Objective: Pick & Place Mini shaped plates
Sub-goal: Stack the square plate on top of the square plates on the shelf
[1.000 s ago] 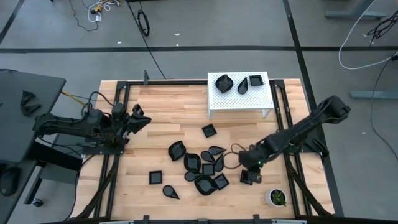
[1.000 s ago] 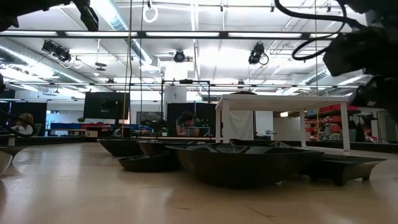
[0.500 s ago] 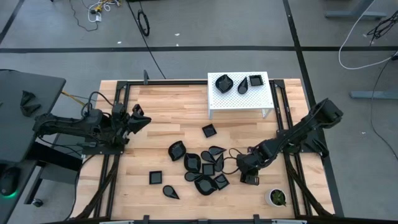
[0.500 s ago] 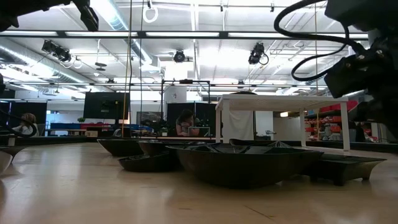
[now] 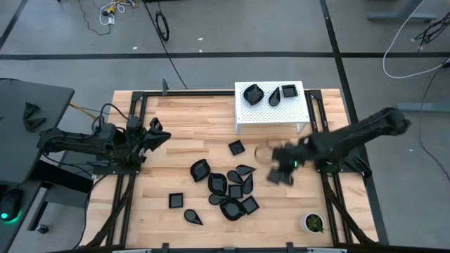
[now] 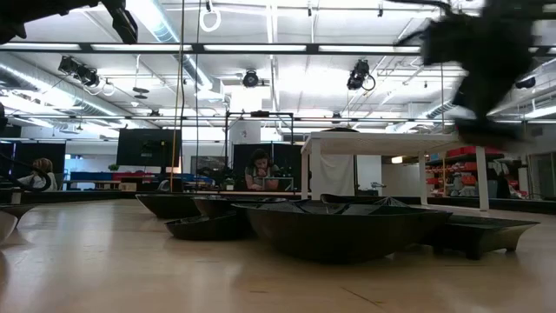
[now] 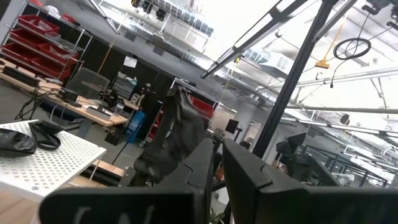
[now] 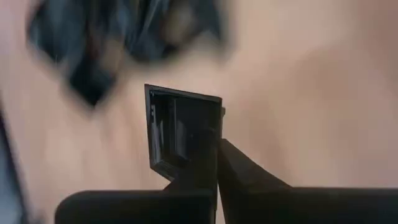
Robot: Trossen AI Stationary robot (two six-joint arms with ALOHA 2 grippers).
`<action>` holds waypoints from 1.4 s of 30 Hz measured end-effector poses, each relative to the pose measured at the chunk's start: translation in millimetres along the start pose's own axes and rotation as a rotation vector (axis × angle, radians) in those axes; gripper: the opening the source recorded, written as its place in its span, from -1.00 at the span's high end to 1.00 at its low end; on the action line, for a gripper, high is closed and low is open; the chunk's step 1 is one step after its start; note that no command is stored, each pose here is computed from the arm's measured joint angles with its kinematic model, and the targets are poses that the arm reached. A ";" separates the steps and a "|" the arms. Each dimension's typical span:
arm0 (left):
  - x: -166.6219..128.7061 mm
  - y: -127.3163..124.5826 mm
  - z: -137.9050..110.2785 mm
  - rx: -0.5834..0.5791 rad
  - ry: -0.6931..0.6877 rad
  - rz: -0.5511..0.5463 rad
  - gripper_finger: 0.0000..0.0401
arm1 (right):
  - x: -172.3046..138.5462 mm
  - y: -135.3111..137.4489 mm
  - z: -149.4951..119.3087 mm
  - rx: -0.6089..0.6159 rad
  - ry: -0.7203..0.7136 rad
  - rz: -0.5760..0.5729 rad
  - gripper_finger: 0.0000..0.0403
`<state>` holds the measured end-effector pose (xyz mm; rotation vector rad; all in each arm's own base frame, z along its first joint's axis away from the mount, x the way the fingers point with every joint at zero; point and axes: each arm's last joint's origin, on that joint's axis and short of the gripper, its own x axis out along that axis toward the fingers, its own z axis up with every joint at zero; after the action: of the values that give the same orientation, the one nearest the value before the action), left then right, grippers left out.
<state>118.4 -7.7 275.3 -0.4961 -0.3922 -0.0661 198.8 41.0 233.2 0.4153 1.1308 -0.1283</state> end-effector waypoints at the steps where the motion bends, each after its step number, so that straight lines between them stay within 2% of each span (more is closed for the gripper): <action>1: 0.0 0.0 -0.1 0.000 0.000 0.000 0.79 | -13.4 -9.5 9.1 0.020 -0.085 -0.029 0.98; 5: 0.0 0.0 0.0 0.000 0.000 0.000 0.79 | -68.5 -51.0 44.2 0.152 -0.393 -0.190 0.96; 9: 0.0 0.1 -0.1 0.000 0.000 0.000 0.79 | -121.1 -99.0 68.3 0.291 -0.565 -0.381 0.99; 11: 0.0 0.0 0.0 0.000 0.000 0.000 0.79 | -139.8 -125.0 73.2 0.335 -0.569 -0.430 0.99; 15: 0.0 0.0 0.0 0.000 0.000 0.000 0.79 | -161.9 -178.3 67.0 0.509 -0.515 -0.486 0.99; 18: 0.0 0.0 0.0 0.000 0.000 0.000 0.79 | -157.4 -212.7 58.3 0.640 -0.438 -0.461 0.99; 21: 0.0 0.1 0.0 0.000 0.000 0.000 0.79 | -149.3 -236.7 55.6 0.684 -0.394 -0.410 0.99; 24: 0.0 0.0 -0.1 0.000 0.000 0.000 0.79 | -141.1 -252.4 55.4 0.721 -0.361 -0.380 0.99; 28: 0.0 0.1 0.0 0.000 0.000 0.000 0.79 | -137.6 -260.6 53.1 0.748 -0.337 -0.376 0.99; 42: 0.0 0.0 0.0 0.000 0.000 0.000 0.79 | -137.4 -260.2 52.6 0.762 -0.334 -0.366 0.91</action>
<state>118.4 -7.7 275.3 -0.4961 -0.3922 -0.0661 105.0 -232.6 308.5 0.8207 0.7824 -0.9349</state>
